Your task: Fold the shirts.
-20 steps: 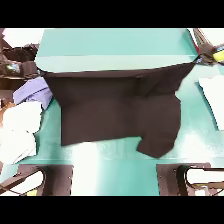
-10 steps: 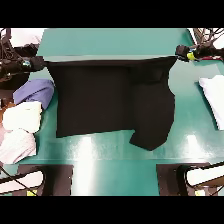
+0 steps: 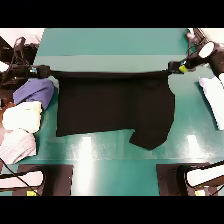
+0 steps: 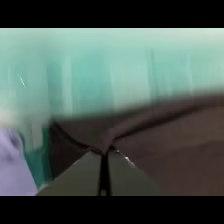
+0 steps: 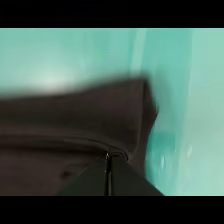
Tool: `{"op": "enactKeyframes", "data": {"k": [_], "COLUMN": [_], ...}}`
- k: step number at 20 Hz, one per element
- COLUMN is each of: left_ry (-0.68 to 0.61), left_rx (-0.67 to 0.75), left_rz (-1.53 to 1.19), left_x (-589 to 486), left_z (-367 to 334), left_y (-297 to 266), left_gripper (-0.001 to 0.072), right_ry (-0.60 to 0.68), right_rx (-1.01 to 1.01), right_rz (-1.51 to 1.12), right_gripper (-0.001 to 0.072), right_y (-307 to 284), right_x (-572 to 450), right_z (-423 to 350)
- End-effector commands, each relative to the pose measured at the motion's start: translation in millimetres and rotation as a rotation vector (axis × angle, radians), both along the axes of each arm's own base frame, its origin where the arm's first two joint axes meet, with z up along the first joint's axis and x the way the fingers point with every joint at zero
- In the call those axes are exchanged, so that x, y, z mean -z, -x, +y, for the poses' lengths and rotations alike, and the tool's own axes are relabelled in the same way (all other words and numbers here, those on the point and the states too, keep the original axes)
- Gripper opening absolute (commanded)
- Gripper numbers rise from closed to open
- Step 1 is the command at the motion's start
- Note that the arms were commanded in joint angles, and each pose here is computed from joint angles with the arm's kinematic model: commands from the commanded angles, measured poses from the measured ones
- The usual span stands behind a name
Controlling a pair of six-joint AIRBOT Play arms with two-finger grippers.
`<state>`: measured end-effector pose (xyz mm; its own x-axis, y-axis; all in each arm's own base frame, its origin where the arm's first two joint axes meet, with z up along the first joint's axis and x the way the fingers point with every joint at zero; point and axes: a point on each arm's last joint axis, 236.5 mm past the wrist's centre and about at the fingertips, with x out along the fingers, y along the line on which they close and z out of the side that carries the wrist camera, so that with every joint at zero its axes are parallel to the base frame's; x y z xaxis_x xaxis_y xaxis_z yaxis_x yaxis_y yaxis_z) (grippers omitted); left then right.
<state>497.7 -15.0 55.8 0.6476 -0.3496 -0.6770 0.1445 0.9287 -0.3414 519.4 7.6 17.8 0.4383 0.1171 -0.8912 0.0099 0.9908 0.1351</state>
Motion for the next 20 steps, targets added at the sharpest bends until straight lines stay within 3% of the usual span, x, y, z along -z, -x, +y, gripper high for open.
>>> {"op": "enactKeyframes", "data": {"k": [1, 8, 9, 10, 11, 16, 20], "left_ry": [-0.06, -0.028, -0.014, -0.008, 0.005, -0.031, -0.015], "left_rx": [0.109, 0.124, 0.117, 0.118, 0.105, 0.122, 0.134], "left_rz": [0.206, 0.378, 0.399, 0.415, 0.434, 0.519, 0.582], "left_x": [40, 70, 71, 71, 72, 59, 55], "left_z": [-4, -10, -11, -12, -13, -8, -18], "left_y": [46, 85, 88, 92, 94, 126, 172], "left_gripper": [0.0026, 0.0029, 0.01, 0.0394, 0.0573, 0.0547, 0.0548], "right_ry": [0.04, 0.036, 0.034, 0.033, 0.03, 0.021, -0.231], "right_rx": [-0.042, -0.064, -0.064, -0.064, -0.058, -0.078, -0.178], "right_rz": [0.164, 0.29, 0.309, 0.331, 0.351, 0.386, 0.301], "right_gripper": [0.0019, 0.0022, 0.0027, 0.016, 0.0346, 0.0369, 0.0365], "right_y": [39, 70, 75, 80, 85, 111, 126], "right_x": [44, 64, 65, 65, 66, 32, -27], "right_z": [5, 11, 11, 9, 6, -2, 34]}}
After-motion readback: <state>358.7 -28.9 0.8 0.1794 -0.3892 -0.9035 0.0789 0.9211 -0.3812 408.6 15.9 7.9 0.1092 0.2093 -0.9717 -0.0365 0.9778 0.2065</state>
